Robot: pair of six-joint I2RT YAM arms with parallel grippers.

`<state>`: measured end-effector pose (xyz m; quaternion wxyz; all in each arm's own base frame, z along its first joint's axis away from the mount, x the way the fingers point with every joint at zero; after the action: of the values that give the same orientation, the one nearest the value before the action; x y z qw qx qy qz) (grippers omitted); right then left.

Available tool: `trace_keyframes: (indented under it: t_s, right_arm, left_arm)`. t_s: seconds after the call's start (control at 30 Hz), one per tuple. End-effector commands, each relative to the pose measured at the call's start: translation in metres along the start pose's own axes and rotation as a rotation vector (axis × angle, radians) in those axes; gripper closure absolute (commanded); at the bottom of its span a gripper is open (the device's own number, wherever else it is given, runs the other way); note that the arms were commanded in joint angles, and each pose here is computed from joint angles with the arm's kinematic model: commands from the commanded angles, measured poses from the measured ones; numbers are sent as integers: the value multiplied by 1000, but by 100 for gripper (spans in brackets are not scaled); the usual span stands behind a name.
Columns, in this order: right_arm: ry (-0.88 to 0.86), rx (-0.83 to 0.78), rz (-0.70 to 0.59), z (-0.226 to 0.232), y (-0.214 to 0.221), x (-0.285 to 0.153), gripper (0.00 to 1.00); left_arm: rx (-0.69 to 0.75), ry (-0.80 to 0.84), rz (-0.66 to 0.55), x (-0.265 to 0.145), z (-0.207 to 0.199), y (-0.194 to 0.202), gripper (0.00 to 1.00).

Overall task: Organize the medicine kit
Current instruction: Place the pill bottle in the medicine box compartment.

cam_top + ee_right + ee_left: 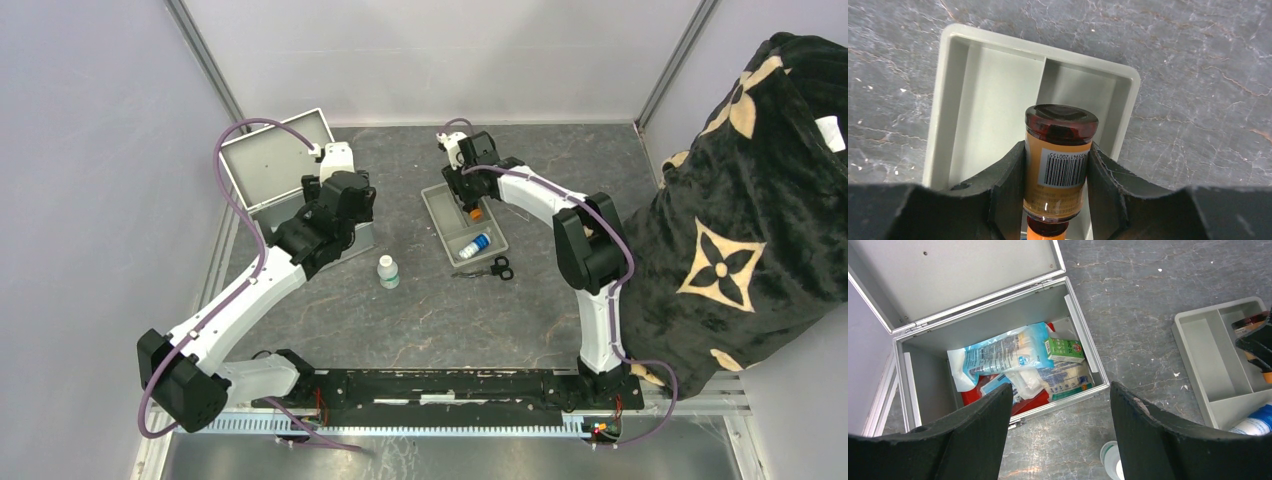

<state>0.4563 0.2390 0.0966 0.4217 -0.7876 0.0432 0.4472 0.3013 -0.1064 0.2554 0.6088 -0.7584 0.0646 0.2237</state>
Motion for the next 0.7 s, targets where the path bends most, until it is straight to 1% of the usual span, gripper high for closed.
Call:
trace_keyframes:
  t_s: [0.0,0.23,0.47,0.6,0.67]
  right_arm:
    - [57,-23,-54,-18,-21,1,84]
    - [64,-27,-20,-22,-11,13,83]
    - [64,-24,-7,-23,-5,16,83]
    - [57,-21,6,-22,0,21,80]
    - [50,-18,14,-20,3,25,76]
  left_arm:
    - [-47,-13,-29,1,-2,-8,22]
    - [-44,-15,-26,3,-3,-7,23]
    - [-44,-15,-25,3,-3,-7,23]
    - [-42,-14,-23,3,-3,-6,23]
    - [-41,-15,-23,3,-3,-6,23]
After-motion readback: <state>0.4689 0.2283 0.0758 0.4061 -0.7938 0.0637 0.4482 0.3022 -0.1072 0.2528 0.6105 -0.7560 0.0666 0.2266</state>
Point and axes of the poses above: each gripper's point midway between its finger pads, its own x axis out along the fingers, its own z axis along the line the jaws close on, y = z × x, the point moved 3 cm from there along -x, back along the fingers, and after that the axes turned 14 degrees about -x, right-handed, at the moved point
